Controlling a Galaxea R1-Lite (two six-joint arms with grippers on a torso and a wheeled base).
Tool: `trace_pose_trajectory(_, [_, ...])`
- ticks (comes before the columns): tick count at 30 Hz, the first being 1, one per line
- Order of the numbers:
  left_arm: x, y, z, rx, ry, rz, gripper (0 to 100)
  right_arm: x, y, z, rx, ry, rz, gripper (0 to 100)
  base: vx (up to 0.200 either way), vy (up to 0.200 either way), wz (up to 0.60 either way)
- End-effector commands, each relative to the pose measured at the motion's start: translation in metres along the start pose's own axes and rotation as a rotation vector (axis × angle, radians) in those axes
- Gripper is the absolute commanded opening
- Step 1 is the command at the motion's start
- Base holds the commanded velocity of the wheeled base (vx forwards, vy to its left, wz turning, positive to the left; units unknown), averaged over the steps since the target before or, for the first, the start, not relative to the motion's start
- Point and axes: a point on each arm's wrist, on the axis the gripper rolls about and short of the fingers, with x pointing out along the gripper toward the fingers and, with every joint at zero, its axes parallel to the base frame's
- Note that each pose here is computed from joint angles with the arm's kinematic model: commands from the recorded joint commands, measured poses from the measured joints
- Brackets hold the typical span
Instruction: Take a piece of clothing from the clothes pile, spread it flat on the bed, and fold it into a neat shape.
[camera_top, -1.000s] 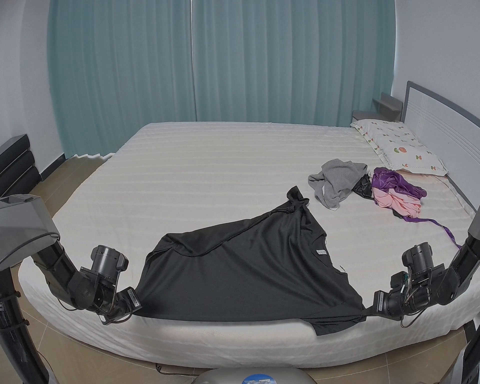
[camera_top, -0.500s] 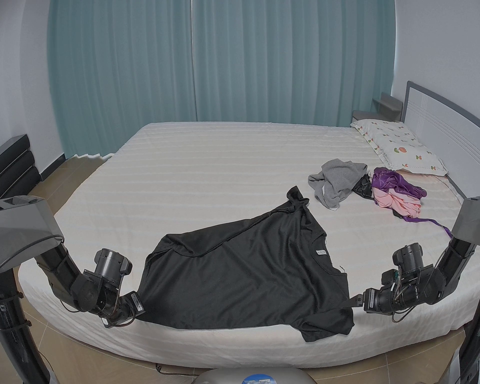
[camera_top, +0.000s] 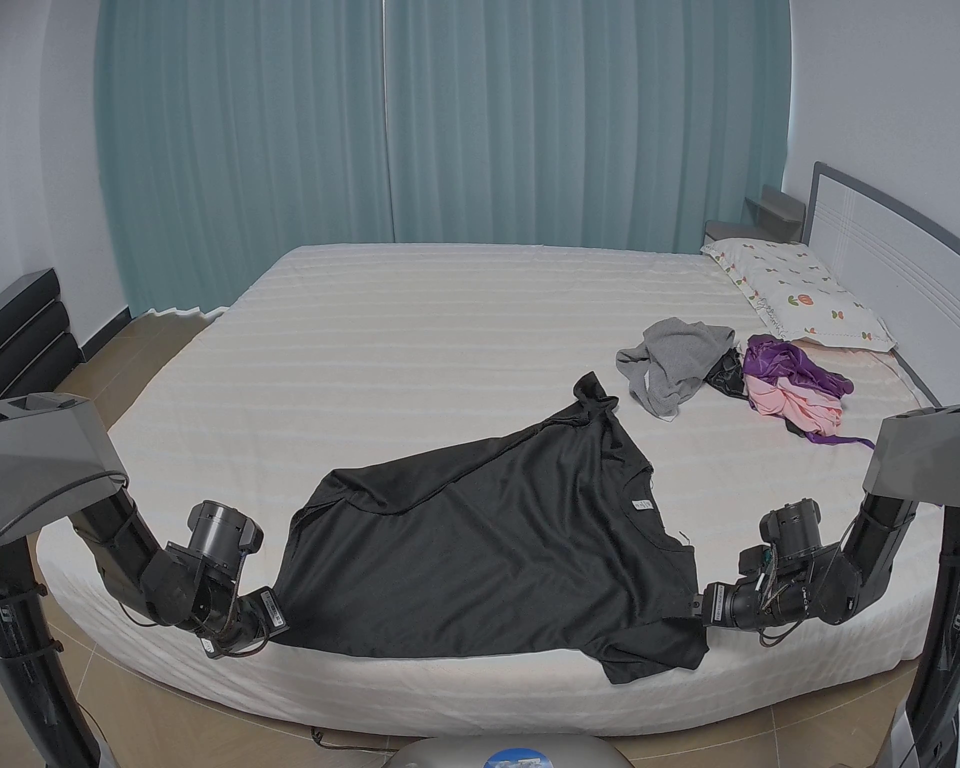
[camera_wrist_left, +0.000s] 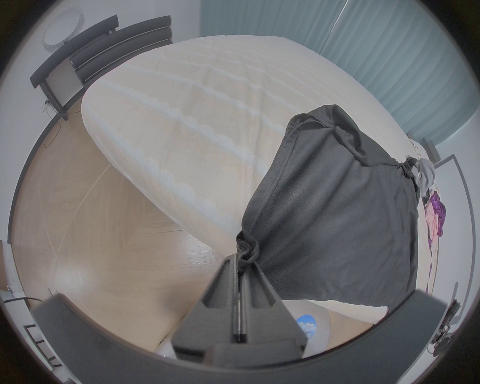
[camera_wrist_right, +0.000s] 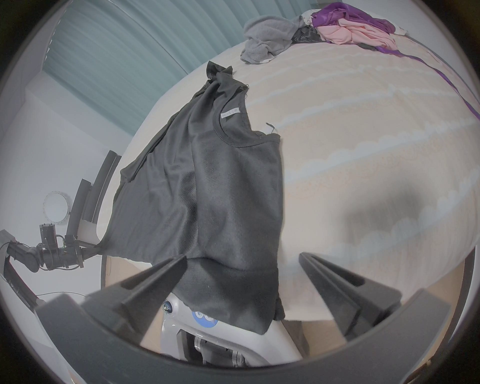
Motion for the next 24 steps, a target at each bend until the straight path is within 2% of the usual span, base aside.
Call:
trace_pose_trajectory(1, [0.001,0.001,-0.001,0.007,0.003,0.004,0,0.008,0.0,-0.003,-0.004,0.018,-0.002,0,0.0,0.0,0.0])
trace_pose_trajectory(9, [0.001,0.003,-0.002,0.013,0.01,0.014,0,0.004,-0.002,-0.014,-0.013,0.02,-0.07,0,0.0,0.0,0.0])
trace_pose_trajectory(21, [-0.001,0.011,-0.01,0.076,0.042,0.044,0,-0.022,-0.012,-0.018,0.024,0.007,-0.086,0,0.0,0.0,0.0])
trace_pose_trajectory(24, [-0.002,0.012,-0.011,0.083,0.055,0.055,0,-0.024,-0.014,-0.022,0.01,0.02,-0.093,0,0.0,0.0,0.0])
